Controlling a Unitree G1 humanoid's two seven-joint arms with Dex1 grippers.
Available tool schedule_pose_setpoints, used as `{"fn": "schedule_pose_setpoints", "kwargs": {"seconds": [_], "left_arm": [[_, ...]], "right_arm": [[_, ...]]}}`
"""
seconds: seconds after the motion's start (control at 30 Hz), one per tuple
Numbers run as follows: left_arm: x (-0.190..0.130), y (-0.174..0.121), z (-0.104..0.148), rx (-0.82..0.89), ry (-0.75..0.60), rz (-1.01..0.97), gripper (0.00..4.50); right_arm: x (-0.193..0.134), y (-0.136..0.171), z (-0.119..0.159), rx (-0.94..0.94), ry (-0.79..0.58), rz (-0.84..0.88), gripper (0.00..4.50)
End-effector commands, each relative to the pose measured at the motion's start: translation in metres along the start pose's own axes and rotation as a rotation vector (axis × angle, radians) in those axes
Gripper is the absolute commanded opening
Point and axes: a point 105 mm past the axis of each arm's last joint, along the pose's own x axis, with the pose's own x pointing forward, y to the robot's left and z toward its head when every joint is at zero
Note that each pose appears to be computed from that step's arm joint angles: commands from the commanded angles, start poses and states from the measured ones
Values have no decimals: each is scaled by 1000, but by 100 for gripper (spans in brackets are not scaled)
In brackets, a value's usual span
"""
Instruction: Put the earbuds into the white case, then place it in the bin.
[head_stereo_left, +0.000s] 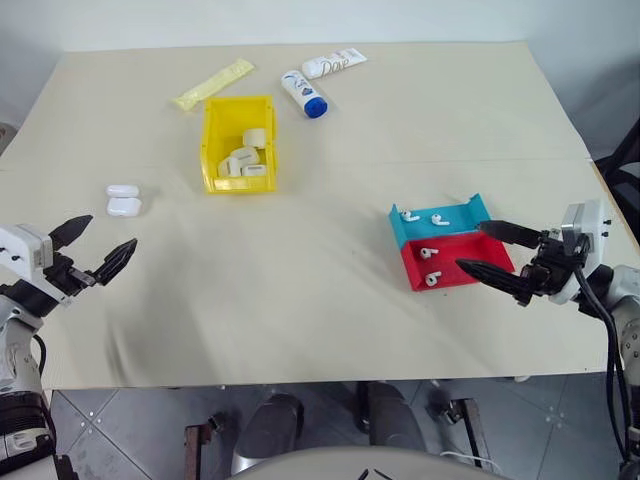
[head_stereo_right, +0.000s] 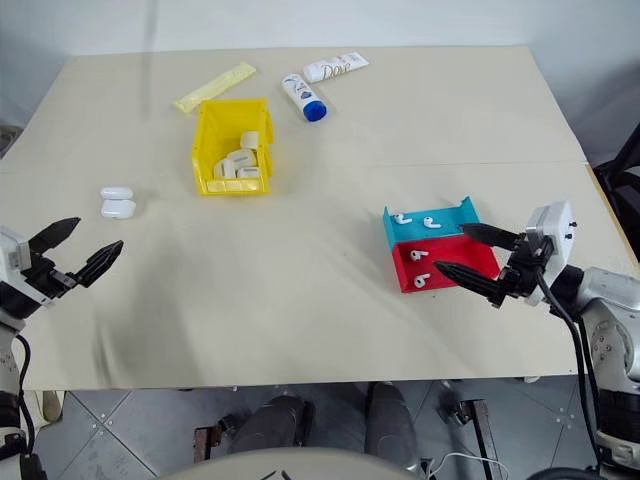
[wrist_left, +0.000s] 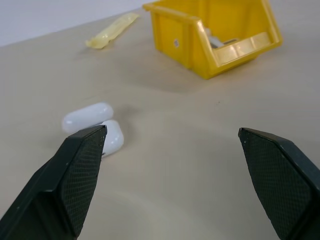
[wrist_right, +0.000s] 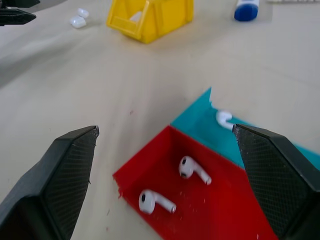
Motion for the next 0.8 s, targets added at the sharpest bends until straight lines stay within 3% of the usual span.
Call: {"fn": "schedule_pose_setpoints", "kwargs": {"seconds": [0.03, 0.13, 0.23, 0.57, 0.8], "left_arm": [[-2, 6, 20, 50, -44, 52, 448], [-6, 2, 26, 23, -78, 65, 448], [-22, 0, 21, 22, -7, 99, 448], [-112, -5, 6, -43, 175, 186, 448], [-124, -8, 8, -31, 186, 222, 448]], "right_arm": [[5, 3, 15, -60, -23, 33, 450], [13, 7, 23, -82, -35, 80, 450], [18, 7, 27, -93, -35, 110, 450], [33, 0, 32, -107, -17, 201, 450], [45, -2, 40, -128, -17, 272, 450]]}}
